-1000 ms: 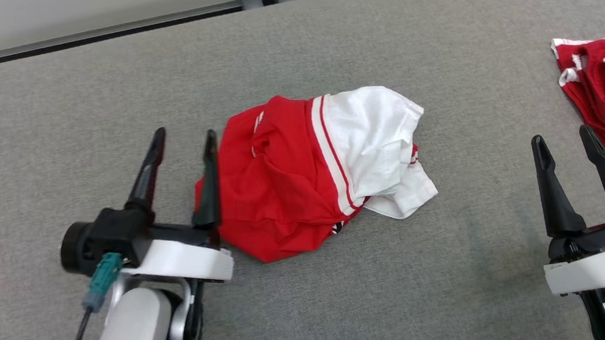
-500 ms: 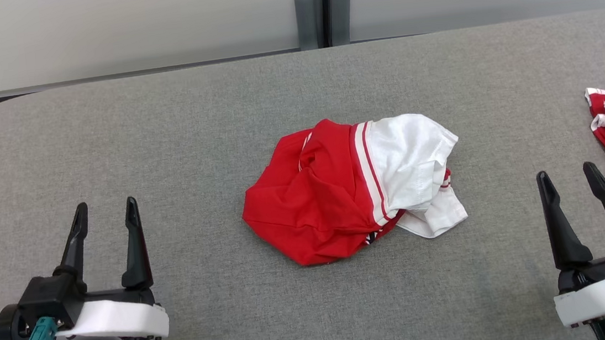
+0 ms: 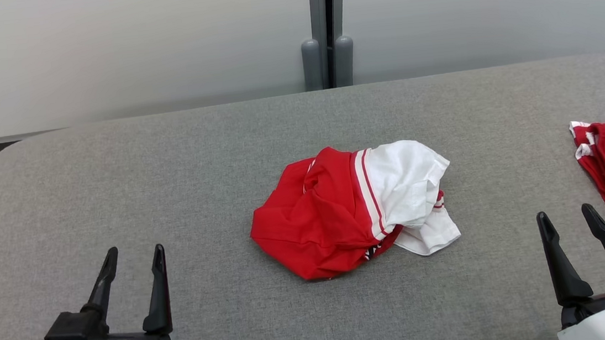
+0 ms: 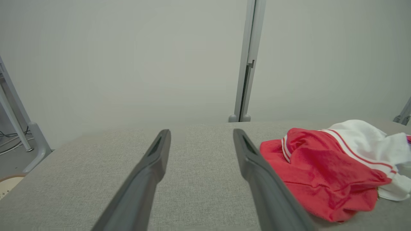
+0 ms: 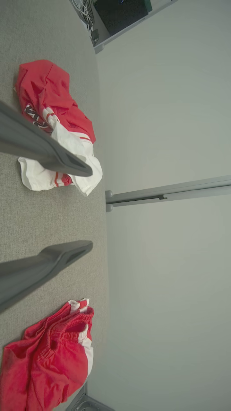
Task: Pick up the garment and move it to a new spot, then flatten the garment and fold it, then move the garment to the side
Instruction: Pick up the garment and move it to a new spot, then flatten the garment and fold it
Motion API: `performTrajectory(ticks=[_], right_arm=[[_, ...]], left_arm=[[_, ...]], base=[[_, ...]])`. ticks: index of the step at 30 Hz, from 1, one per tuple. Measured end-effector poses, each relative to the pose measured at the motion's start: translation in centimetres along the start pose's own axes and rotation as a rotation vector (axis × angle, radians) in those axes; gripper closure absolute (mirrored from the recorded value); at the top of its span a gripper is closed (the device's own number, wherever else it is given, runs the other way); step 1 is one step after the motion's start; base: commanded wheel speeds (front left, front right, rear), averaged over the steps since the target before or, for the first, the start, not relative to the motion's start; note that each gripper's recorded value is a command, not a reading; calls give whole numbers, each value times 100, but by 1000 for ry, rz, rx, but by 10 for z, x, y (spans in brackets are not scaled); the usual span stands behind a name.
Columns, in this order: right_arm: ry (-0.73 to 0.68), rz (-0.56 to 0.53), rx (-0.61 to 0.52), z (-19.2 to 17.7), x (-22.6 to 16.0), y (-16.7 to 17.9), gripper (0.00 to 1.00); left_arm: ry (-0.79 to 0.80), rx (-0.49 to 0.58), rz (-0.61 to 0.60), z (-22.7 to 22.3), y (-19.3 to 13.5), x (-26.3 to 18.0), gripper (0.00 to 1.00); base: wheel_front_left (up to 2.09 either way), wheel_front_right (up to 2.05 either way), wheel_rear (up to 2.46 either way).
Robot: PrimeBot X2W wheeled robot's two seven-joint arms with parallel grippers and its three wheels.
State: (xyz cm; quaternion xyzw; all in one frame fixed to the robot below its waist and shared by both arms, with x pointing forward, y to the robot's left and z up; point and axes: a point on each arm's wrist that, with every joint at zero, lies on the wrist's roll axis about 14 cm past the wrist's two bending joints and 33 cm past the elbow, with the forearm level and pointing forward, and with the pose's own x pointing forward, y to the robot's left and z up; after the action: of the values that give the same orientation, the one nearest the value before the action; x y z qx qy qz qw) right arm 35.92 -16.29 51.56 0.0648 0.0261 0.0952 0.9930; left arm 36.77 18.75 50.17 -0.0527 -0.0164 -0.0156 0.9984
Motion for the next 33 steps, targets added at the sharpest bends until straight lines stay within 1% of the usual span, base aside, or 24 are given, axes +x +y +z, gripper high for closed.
performTrajectory(ticks=[12, 29, 33], right_arm=[[10, -17, -23, 3, -9, -3, 0], [27, -23, -25, 0, -6, -6, 0], [59, -6, -1, -8, 1, -2, 0]], left_arm=[[14, 12, -15, -1, -5, -4, 0], [23, 12, -13, -7, -7, -1, 0], [8, 16, -15, -3, -7, 5, 0]], base=[[0, 0, 0], [0, 0, 0], [0, 0, 0]])
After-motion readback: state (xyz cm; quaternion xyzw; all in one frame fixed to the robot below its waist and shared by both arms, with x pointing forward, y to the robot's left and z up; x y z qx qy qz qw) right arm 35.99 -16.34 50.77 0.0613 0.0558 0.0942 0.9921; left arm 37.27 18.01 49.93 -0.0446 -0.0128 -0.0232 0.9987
